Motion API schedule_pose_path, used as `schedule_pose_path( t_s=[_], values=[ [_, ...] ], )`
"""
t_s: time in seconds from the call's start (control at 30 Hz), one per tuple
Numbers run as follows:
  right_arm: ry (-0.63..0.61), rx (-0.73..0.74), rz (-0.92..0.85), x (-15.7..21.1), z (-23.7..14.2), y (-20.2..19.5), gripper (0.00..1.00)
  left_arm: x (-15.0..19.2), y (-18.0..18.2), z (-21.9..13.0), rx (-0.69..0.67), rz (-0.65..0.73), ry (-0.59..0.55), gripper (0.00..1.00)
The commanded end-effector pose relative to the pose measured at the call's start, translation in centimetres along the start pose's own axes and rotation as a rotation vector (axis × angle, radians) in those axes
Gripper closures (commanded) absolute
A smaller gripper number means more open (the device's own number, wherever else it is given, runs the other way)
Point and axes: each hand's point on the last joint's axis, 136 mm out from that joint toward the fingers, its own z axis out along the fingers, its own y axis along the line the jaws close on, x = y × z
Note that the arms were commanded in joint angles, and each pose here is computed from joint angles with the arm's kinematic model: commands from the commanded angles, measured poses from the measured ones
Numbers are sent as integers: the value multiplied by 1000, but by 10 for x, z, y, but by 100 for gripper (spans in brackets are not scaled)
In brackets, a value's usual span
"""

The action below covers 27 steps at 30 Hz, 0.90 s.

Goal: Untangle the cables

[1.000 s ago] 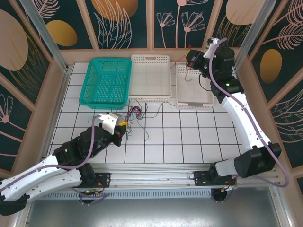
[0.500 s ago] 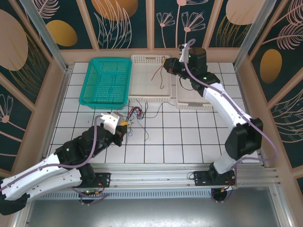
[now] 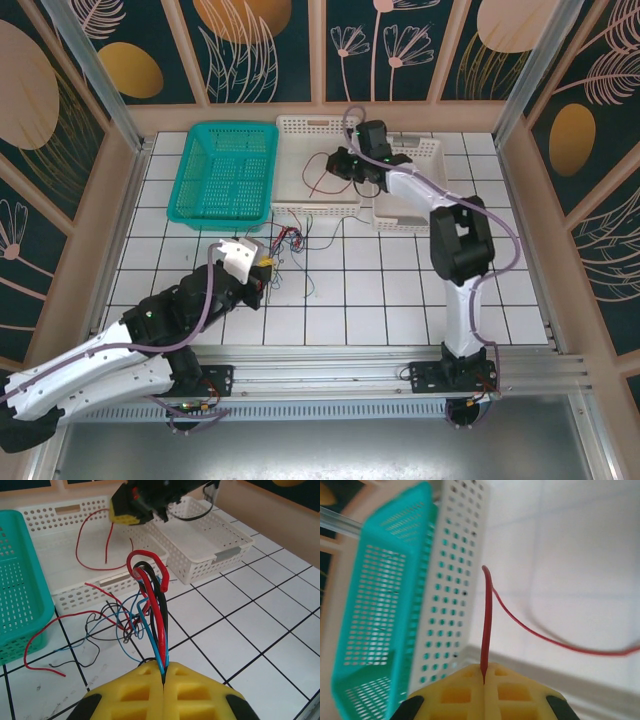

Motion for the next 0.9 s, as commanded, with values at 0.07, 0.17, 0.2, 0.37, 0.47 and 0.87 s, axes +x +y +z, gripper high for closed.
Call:
schedule_pose_path(
  t_s=[0.07, 0.17, 0.2, 0.37, 0.47, 0.87],
  values=[
    [23, 66, -36, -4, 31, 0, 100, 6, 2, 4, -13, 23, 15, 100],
    [45, 117, -37, -6, 49, -12, 100, 9, 2, 7, -17, 29, 30, 100],
    [50, 127, -45, -7, 54, -12, 100, 10, 1, 8, -19, 32, 36, 100],
    [31, 163, -116, -16, 50, 0, 91, 12, 1, 9, -19, 36, 44, 100],
    [-11, 144, -153, -28, 33, 21, 74, 13, 1, 10, -19, 39, 45, 100],
    [-162, 211, -243, -73, -39, 65, 57, 16, 0, 12, -16, 44, 62, 100]
  ],
)
